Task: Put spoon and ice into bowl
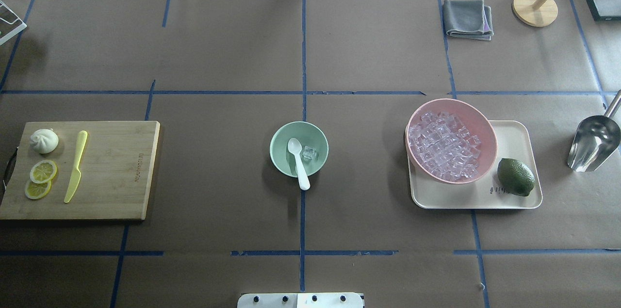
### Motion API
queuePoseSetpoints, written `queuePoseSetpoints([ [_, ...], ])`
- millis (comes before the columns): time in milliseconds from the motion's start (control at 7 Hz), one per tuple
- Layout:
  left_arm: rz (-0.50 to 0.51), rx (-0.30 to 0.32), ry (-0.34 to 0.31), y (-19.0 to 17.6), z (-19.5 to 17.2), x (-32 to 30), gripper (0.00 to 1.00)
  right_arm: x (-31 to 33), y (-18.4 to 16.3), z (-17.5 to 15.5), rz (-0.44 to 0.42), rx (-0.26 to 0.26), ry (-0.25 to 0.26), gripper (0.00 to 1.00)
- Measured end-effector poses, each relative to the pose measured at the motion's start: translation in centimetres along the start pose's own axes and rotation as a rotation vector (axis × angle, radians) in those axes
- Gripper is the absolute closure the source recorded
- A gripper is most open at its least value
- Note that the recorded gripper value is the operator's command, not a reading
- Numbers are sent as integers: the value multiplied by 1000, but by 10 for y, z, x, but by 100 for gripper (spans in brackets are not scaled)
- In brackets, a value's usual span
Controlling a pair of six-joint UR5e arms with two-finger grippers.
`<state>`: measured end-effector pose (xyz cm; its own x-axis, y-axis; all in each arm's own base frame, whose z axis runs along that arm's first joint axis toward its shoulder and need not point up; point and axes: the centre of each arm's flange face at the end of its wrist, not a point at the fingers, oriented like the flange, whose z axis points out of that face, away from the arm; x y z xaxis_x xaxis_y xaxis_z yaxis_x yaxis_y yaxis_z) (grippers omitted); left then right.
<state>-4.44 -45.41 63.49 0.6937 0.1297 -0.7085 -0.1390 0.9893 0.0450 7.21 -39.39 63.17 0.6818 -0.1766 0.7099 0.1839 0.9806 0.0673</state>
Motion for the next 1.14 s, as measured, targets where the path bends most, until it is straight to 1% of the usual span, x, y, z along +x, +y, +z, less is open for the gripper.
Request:
queuePoseSetpoints([
  [286, -7, -8, 0, 16, 5, -2, 0, 12, 1, 11, 16, -22, -2, 0],
  [571, -3, -6, -2, 18, 5, -1, 0, 13, -1, 10, 13, -23, 15, 0],
  [857, 22, 18, -9, 1, -8, 10, 0, 8, -3, 4, 4, -14, 22, 0],
  [1143, 42, 38, -12, -6, -20, 19, 0, 6, -3, 3, 24, -11, 23, 0],
])
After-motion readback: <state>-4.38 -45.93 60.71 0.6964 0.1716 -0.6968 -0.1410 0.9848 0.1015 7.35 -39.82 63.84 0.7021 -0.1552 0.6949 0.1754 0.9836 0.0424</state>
